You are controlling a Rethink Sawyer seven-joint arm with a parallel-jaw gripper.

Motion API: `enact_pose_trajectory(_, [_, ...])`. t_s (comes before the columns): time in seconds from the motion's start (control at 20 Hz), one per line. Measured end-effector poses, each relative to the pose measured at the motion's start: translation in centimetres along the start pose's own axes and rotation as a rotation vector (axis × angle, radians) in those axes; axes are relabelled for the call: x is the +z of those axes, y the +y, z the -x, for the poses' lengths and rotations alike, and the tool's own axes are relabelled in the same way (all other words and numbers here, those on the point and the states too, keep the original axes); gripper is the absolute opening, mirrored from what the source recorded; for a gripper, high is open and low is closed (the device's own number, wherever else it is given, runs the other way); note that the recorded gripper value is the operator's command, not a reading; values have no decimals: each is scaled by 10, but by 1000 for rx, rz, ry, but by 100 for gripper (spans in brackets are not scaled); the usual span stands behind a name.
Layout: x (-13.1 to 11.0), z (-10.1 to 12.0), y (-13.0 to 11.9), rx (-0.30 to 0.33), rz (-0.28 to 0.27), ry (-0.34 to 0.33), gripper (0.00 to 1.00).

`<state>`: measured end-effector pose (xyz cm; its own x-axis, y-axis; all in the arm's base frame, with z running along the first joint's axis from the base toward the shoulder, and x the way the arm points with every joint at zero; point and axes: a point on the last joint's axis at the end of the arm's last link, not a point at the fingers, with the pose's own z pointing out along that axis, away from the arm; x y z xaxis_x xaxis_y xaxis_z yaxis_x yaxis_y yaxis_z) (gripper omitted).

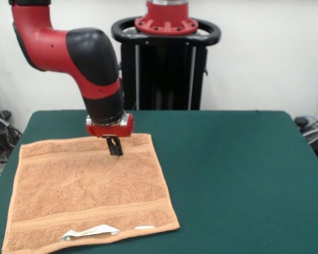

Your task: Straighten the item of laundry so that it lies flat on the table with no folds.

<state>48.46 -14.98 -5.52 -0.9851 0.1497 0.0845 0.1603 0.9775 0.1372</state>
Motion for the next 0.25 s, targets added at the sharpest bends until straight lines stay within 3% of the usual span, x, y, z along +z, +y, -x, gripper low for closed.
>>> enact_pose_trajectory(0.25, [0, 3, -1, -3, 6, 19, 0])
